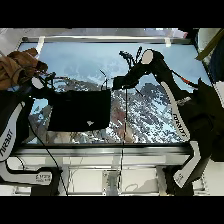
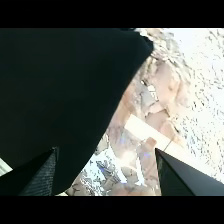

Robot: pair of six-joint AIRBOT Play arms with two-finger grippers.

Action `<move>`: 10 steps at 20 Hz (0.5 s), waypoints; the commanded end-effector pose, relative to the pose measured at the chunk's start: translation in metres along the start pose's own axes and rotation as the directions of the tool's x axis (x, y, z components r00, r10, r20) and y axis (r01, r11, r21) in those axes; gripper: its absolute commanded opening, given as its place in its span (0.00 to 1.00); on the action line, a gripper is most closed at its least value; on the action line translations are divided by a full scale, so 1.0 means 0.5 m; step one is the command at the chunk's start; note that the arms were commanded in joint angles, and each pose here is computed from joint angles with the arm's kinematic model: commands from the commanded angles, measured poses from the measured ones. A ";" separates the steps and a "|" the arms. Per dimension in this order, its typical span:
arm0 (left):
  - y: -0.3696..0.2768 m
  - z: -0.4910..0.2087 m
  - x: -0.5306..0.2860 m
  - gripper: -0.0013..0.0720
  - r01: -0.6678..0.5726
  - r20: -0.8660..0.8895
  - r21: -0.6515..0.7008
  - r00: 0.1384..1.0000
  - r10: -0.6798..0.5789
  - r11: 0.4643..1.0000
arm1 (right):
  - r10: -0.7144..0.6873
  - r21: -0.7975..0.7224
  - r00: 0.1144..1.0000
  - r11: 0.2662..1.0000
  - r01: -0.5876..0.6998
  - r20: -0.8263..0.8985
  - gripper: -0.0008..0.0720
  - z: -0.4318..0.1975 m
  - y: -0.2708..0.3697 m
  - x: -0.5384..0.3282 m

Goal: Fold the clothes and pants, and hang the long-sleeved shirts on hangers.

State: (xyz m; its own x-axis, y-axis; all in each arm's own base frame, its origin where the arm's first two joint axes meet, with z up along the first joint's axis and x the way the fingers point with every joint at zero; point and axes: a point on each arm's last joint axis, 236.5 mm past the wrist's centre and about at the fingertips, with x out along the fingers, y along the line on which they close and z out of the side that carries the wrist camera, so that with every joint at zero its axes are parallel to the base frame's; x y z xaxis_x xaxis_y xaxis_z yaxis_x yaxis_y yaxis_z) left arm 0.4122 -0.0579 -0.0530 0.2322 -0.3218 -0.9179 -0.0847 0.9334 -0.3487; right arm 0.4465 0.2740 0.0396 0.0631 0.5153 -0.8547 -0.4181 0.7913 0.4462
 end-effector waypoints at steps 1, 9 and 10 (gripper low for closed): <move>0.035 0.019 0.021 0.99 0.006 0.024 -0.070 1.000 -0.004 0.998 | 0.001 -0.014 1.000 1.000 -0.001 0.007 0.94 0.004 -0.002 0.000; -0.012 -0.014 0.083 0.88 0.091 -0.061 -0.049 0.994 -0.094 0.995 | 0.004 -0.012 1.000 1.000 -0.003 0.014 0.93 0.007 -0.001 0.000; -0.016 -0.017 0.083 0.46 0.092 -0.067 -0.045 0.993 -0.095 0.995 | 0.004 -0.011 1.000 1.000 -0.004 0.009 0.93 0.004 0.000 0.000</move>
State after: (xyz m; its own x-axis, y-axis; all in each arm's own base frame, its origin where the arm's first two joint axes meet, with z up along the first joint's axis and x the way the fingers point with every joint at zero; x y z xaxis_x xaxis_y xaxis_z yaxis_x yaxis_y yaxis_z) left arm 0.4164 -0.0686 -0.0857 0.1933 -0.3928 -0.8991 -0.1272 0.8986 -0.4200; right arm 0.4502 0.2749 0.0404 0.0768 0.5218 -0.8496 -0.4293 0.7864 0.4441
